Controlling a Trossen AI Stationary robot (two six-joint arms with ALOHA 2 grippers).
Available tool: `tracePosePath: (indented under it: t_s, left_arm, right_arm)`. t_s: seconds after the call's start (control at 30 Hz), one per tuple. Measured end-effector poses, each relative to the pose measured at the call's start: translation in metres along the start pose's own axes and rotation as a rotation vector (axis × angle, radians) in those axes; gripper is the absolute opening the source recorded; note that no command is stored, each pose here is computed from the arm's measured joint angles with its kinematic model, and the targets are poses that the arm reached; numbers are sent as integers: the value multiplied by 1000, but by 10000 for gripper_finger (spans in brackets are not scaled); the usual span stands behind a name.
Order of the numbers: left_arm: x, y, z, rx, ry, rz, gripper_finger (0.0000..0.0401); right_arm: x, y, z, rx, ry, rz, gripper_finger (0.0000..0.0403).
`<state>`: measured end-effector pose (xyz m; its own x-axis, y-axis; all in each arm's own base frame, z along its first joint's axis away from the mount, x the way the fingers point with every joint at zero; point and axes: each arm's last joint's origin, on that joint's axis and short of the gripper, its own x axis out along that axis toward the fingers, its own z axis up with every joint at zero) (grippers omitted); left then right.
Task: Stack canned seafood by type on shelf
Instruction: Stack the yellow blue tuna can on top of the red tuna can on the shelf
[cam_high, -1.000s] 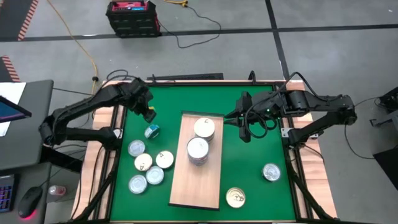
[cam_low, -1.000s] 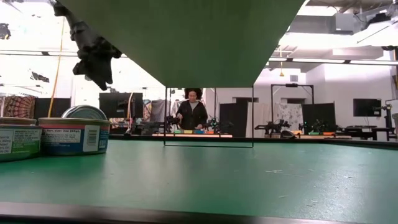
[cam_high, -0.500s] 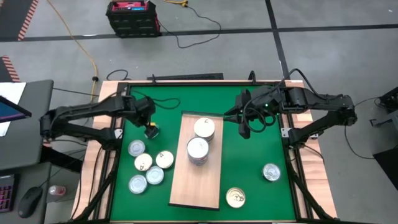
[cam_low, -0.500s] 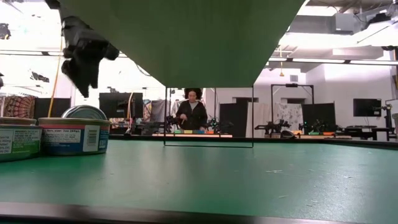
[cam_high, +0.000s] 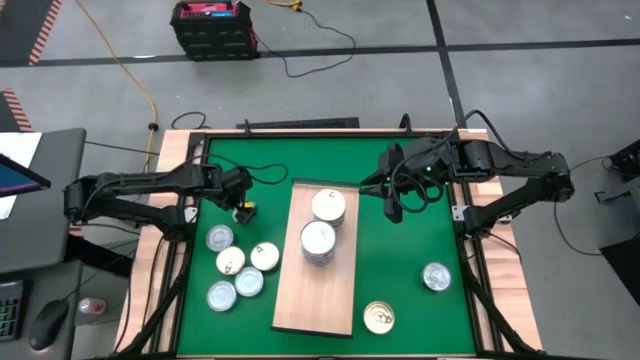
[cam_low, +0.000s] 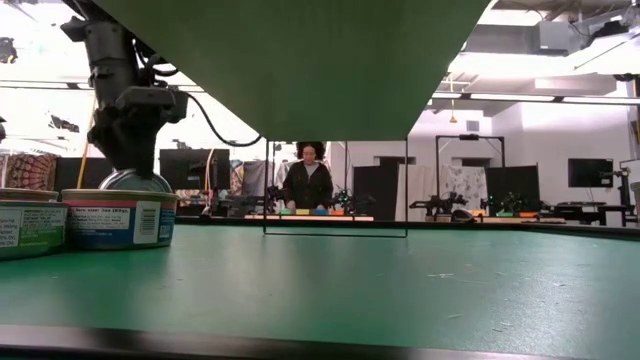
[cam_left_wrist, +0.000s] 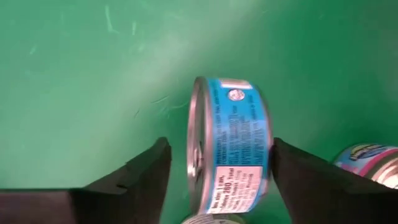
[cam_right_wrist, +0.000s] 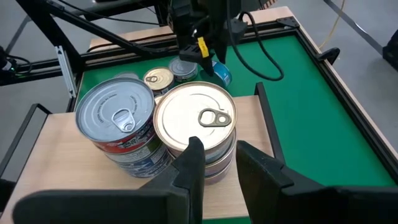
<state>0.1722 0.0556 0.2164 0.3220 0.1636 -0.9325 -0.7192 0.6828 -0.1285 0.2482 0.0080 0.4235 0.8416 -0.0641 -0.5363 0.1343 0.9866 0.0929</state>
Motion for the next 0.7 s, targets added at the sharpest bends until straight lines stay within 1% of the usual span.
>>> tracePosePath:
  t_s: [0.23,0.33,0.5,0.6,0.7]
  left_arm:
    - [6,3,-7,11,35,-4,134]
    - [-6,2,-3,33,-20,-9,131]
    - [-56,0,11,102,-271,-29,131]
    - [-92,-8,17,217,-443,-107,131]
    - [-122,-21,19,378,-575,-199,131]
  right_arm:
    - [0,0,0,-8,0,0,118]
    - [0,0,0,-9,3,0,118]
    - [0,-1,-3,-10,32,-5,118]
    - [0,-2,-4,-6,46,-10,118]
    - [0,-3,-5,-3,50,-16,118]
